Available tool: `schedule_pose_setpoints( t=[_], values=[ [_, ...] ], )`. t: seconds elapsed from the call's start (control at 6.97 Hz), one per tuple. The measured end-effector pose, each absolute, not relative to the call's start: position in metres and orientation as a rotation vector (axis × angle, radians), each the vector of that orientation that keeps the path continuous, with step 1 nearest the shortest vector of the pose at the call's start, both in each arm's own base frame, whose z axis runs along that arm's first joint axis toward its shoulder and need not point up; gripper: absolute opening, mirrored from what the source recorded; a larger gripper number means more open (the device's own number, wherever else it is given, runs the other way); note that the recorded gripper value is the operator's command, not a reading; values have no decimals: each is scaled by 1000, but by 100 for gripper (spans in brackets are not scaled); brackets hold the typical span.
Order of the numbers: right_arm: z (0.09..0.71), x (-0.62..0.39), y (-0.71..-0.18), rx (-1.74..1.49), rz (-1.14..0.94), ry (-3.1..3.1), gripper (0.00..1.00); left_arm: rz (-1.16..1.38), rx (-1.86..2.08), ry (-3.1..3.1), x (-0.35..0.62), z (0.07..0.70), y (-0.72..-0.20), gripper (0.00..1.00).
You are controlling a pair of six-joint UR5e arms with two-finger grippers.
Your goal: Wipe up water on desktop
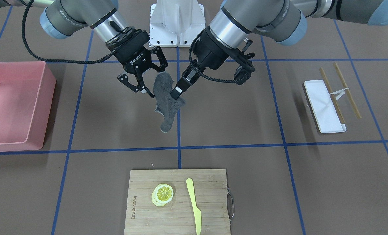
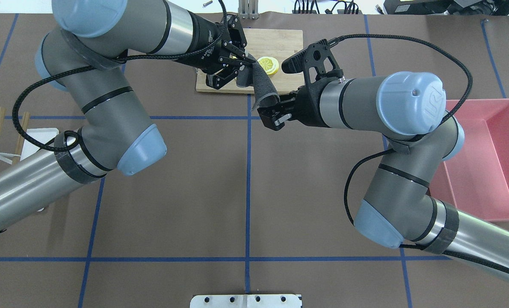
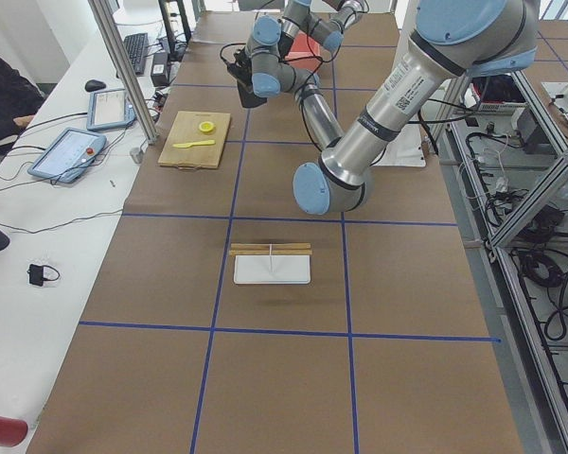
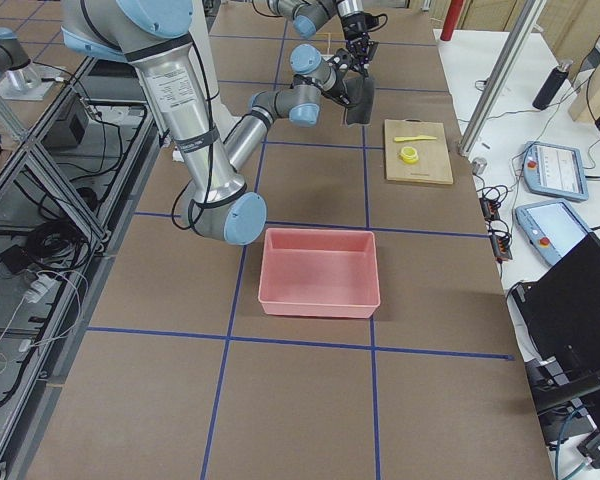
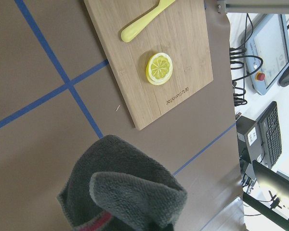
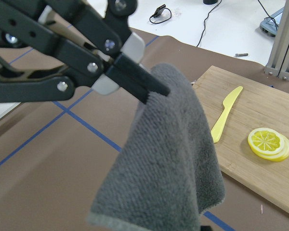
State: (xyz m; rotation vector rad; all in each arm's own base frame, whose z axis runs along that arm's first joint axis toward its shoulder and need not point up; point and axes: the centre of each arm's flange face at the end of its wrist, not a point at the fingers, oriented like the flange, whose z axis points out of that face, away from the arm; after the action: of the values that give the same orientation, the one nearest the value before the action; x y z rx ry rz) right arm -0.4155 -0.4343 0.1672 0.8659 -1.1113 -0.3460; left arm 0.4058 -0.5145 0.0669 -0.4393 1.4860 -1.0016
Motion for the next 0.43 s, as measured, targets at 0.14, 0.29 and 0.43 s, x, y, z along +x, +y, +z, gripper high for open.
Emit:
schedule_pose_setpoints(
  t=[0.14,0.29,0.43],
  values=[
    [167,-415,-434,866,-345,-1112,5,-1003,-440,1484,406,68,-515,0],
    [166,-415,-434,865,-344,-1114,0,-1003,-442,1481,408,69,-514,0],
    [166,-414,-433,863,-341,-1117,0,-1002,-444,1478,410,70,-514,0]
  ],
)
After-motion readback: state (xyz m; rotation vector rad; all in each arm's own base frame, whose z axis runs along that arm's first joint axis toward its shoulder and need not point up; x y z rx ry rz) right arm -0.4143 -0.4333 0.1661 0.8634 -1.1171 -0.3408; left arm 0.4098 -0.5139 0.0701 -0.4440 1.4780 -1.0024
